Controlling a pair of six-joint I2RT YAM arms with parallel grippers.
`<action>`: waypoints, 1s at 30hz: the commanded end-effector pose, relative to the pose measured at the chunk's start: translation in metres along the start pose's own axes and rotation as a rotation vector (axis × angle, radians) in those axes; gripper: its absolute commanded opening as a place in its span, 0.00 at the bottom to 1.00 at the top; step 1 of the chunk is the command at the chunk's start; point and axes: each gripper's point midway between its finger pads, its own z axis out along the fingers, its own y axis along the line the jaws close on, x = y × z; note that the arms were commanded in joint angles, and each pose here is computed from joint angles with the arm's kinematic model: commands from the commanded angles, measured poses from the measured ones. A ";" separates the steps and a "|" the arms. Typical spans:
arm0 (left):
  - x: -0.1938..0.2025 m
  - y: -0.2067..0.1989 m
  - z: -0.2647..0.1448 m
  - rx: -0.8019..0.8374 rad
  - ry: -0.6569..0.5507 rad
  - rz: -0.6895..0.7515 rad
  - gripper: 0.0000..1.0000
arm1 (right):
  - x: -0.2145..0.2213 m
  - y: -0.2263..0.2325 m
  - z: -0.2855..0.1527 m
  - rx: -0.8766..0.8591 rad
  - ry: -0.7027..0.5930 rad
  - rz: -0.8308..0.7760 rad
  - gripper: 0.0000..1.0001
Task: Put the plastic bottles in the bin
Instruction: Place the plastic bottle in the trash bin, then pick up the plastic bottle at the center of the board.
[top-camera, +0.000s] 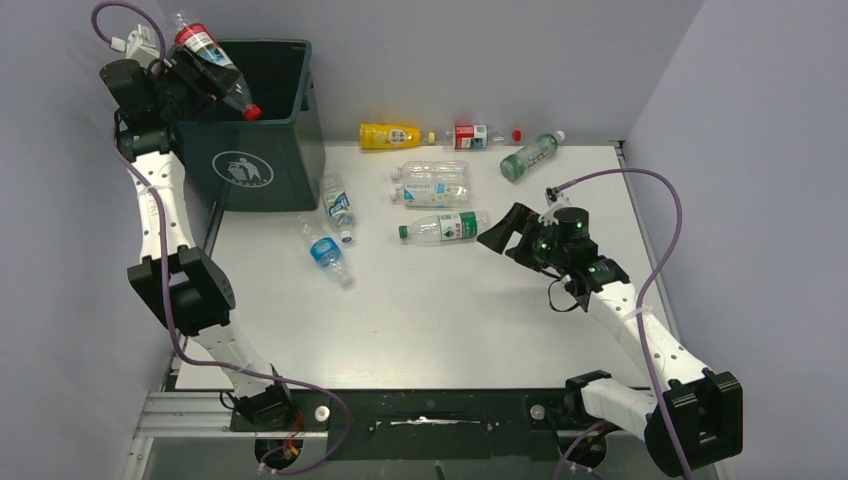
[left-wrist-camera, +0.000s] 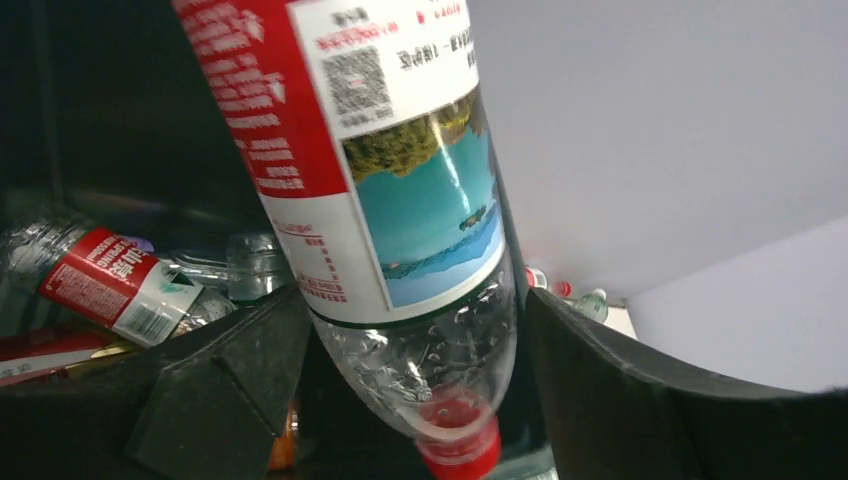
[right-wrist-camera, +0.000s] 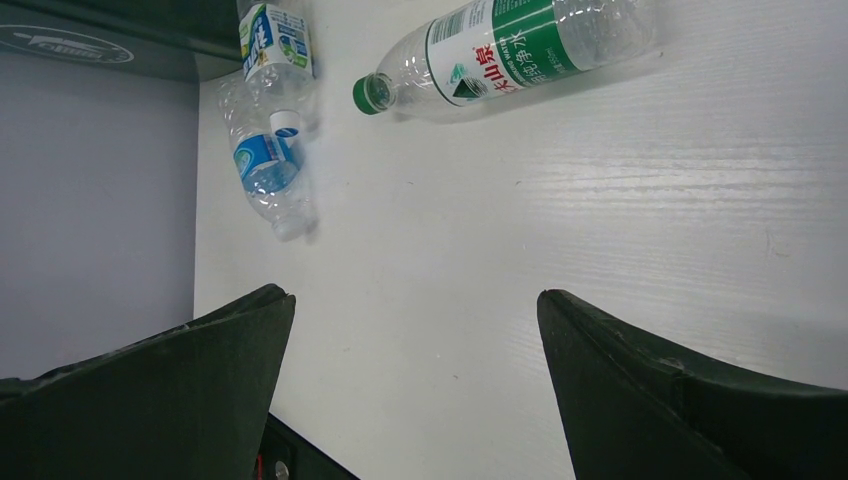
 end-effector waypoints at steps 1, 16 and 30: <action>-0.024 -0.005 0.004 -0.008 -0.020 0.036 0.82 | -0.009 0.014 0.003 -0.057 -0.027 -0.038 0.98; -0.025 -0.055 -0.025 -0.071 -0.018 0.135 0.85 | -0.018 0.008 0.029 -0.013 -0.010 -0.037 0.98; 0.108 -0.152 -0.069 0.027 0.123 0.187 0.86 | -0.043 -0.040 0.111 0.231 0.070 0.120 0.98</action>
